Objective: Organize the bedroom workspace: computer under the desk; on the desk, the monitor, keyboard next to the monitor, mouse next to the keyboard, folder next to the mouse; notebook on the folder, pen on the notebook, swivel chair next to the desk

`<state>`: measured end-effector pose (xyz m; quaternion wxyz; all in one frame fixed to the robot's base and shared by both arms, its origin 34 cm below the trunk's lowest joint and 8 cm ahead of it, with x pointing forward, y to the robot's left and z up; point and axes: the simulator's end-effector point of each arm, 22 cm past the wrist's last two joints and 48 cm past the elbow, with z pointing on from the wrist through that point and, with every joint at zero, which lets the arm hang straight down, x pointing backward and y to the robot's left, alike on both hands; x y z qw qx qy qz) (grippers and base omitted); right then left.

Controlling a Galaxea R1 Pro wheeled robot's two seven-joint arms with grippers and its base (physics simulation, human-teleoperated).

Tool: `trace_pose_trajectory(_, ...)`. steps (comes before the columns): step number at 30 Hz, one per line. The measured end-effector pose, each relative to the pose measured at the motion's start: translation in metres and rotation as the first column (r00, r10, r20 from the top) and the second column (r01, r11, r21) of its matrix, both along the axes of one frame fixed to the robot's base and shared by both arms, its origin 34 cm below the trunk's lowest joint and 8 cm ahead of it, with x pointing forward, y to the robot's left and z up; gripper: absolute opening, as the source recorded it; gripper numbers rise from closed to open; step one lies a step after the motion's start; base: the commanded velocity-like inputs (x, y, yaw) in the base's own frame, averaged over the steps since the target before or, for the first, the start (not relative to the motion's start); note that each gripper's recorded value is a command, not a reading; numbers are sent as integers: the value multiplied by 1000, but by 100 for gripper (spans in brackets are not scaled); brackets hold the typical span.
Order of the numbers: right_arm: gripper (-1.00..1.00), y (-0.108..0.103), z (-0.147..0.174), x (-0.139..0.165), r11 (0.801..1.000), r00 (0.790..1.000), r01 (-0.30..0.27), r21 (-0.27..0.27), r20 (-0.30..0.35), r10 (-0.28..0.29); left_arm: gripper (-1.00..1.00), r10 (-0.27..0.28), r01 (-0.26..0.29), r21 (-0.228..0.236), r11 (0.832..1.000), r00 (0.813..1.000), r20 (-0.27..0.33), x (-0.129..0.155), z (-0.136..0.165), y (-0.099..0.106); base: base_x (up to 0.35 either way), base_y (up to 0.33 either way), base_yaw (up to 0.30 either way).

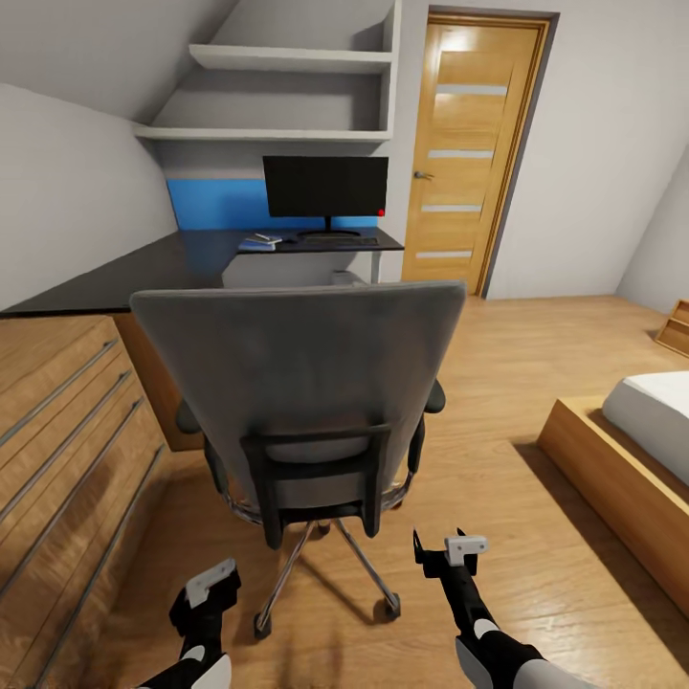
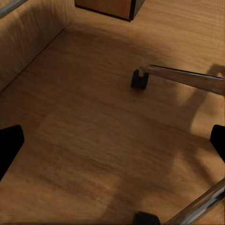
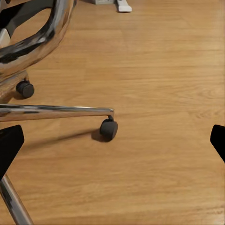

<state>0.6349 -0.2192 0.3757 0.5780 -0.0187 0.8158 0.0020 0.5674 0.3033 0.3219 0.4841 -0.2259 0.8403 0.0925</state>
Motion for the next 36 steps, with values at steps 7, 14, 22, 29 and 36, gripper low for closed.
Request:
trace_pose_trajectory(7, 100, -2, -17, -4, 1000, 1000, 13, 5, -6, -13, 100, 10, -10, 2, 1000, 1000, -5, -5, -16, 3, -69, 0, 0)
trace_pose_trajectory(14, 100, -7, -32, -8, 999, 999, 39, -3, -1, -39, 100, 10, -10, 5, 1000, 1000, -6, -10, -32, 5, -307, 0, 0)
trace_pose_trajectory(22, 100, -6, -48, -13, 999, 999, 37, -2, -14, -37, 100, -31, 26, -36, 999, 991, -134, -17, -64, 0, -29, 0, 0)
trace_pose_trajectory(29, 100, -2, -48, -2, 999, 999, 42, 15, -3, -42, 100, -81, 26, -230, 973, 970, -230, 19, -57, -7, 0, 0, 0)
trace_pose_trajectory(36, 100, -10, -8, 68, 997, 997, 73, 24, -2, -73, 100, -156, 90, -371, 924, 976, -152, 72, 0, -30, 0, 0, 0)
